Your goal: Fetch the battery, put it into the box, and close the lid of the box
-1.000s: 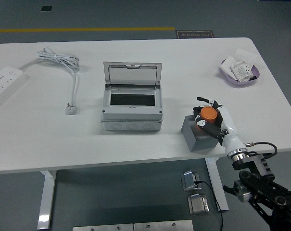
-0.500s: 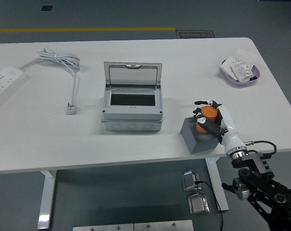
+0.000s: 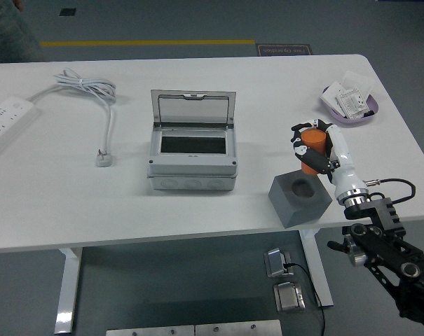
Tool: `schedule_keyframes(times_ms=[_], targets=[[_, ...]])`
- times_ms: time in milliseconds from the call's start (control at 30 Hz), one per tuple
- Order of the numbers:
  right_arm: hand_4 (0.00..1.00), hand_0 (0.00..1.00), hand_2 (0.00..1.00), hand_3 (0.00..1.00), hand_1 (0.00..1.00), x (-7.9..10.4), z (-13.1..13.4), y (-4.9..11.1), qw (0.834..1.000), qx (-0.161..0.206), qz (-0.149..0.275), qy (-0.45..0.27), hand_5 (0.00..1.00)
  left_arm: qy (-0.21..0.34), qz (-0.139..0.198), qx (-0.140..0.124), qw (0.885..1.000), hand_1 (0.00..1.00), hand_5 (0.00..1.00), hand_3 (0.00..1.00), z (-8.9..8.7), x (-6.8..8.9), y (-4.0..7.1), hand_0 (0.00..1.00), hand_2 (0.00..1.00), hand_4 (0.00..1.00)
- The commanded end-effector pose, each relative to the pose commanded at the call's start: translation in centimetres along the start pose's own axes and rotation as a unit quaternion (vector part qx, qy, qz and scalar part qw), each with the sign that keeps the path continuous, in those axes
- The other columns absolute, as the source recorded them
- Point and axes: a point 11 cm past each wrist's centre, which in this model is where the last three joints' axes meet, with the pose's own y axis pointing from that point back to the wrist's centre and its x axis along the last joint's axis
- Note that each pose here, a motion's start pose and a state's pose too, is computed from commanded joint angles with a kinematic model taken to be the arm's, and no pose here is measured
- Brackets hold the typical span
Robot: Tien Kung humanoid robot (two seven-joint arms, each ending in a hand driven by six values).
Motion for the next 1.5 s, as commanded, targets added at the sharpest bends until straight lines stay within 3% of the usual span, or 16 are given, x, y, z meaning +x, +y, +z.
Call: schedule_keyframes(times_ms=[167,300,500,767,867,1200,1500], targets=[[0.002,0.158,0.275,0.265,0.234,-1.4,-2.9,-2.1,0.998,0.021,-0.039,0.053,0.002,0.001,0.001,0.005,1.0,0.69,0.162,0.625,-0.1,0.2,0.0,0.568,0.563,0.526],[0.002,0.155,0.275,0.261,0.237,-4.4,-5.4,-3.4,0.987,0.034,-0.105,0.113,0.002,0.002,0.003,0.01,1.0,0.689,0.165,0.625,-0.3,0.4,0.0,0.57,0.563,0.527],[0.002,0.149,0.272,0.26,0.235,-9.3,-7.6,-4.7,0.951,0.034,-0.192,0.24,0.002,0.003,0.006,0.017,1.0,0.689,0.169,0.625,-0.4,0.8,0.1,0.569,0.565,0.53],[0.002,0.149,0.272,0.264,0.234,-12.7,-9.4,-7.0,0.898,0.039,-0.208,0.386,0.002,0.002,0.009,0.022,1.0,0.689,0.174,0.625,-0.5,1.3,0.1,0.569,0.564,0.531],[0.002,0.149,0.272,0.264,0.234,-14.0,-10.1,-7.7,0.887,0.051,-0.211,0.407,0.002,0.0,0.011,0.024,1.0,0.689,0.174,0.625,-0.4,1.5,0.1,0.569,0.564,0.531],[0.002,0.148,0.278,0.268,0.237,-17.5,-11.2,-8.6,0.883,0.09,-0.224,0.402,0.002,-0.007,0.012,0.023,1.0,0.69,0.178,0.625,0.2,1.6,0.2,0.57,0.565,0.53],[0.002,0.148,0.283,0.287,0.243,-18.0,-10.2,-8.4,0.894,0.112,-0.222,0.373,0.002,-0.011,0.013,0.02,1.0,0.69,0.184,0.623,0.6,1.7,0.2,0.57,0.564,0.528]])
